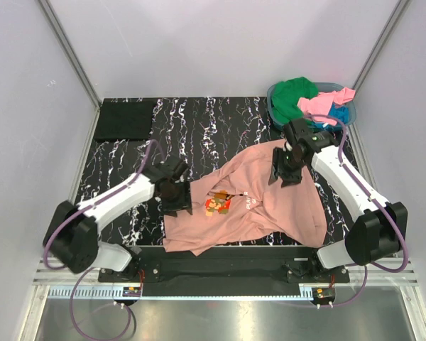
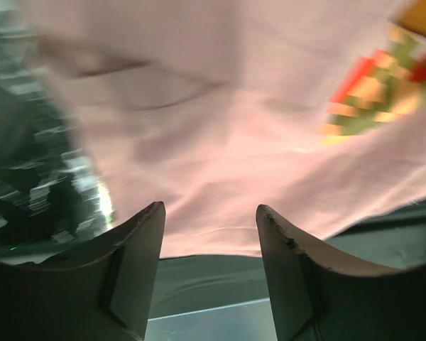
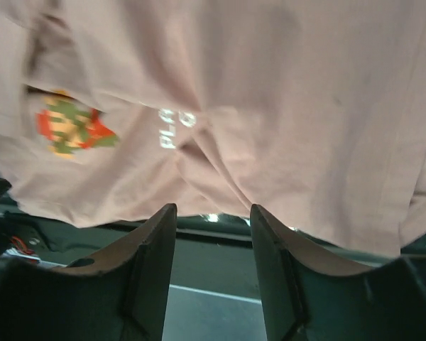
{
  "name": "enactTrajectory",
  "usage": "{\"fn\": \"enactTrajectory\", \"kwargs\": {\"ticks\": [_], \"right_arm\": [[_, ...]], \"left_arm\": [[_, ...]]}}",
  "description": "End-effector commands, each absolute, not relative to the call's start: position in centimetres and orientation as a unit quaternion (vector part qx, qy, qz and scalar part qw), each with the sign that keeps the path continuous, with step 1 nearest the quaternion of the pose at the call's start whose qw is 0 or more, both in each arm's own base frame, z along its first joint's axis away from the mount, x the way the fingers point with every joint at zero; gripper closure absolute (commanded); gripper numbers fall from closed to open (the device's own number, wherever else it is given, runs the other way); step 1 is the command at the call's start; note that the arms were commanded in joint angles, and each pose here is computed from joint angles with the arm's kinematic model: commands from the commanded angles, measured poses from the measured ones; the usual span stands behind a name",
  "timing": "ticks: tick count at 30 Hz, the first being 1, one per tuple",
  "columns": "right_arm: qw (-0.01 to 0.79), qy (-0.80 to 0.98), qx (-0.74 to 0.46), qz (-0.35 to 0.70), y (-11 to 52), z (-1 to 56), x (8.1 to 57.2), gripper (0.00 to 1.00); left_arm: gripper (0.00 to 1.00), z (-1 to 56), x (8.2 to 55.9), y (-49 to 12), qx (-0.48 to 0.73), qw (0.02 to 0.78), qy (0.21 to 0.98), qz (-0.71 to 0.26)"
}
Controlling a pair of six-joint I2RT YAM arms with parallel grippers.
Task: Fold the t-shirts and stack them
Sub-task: Flatten the tshirt out
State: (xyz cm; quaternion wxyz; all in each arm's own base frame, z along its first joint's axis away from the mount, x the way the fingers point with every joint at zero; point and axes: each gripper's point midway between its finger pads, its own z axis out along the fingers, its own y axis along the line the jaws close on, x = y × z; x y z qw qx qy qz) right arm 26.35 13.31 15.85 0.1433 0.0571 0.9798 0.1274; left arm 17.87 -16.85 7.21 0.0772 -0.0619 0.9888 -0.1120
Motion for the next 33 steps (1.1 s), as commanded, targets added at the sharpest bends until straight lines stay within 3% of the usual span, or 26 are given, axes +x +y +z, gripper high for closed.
{"fn": "enactTrajectory", "kwargs": {"ticks": [1,8,17,25,32,33], "right_arm": [[0.126,0.980,0.078,0.132,12.9,13.9,24.6,0.47],[0.137,0.980,0.087,0.118,11.9,14.7,23.7,0.46],[0.117,0.983,0.103,0.093,11.3,13.7,23.4,0.45],[0.085,0.988,0.114,0.055,10.4,11.8,23.1,0.44],[0.031,0.987,0.151,0.033,9.1,8.4,20.3,0.38],[0.017,0.986,0.162,0.038,9.0,7.5,19.6,0.38]], "left_arm": [[0.40,7.7,19.9,-22.8,-0.054,0.066,0.973,-0.216],[0.35,2.2,21.0,-21.8,-0.117,-0.029,0.980,-0.158],[0.32,0.6,29.8,-13.3,-0.238,-0.001,0.963,-0.125],[0.32,5.5,36.4,-7.9,-0.229,0.104,0.964,-0.085],[0.27,13.1,32.4,-5.9,-0.222,0.229,0.944,-0.083],[0.25,11.9,30.5,-5.9,-0.225,0.214,0.947,-0.082]]}}
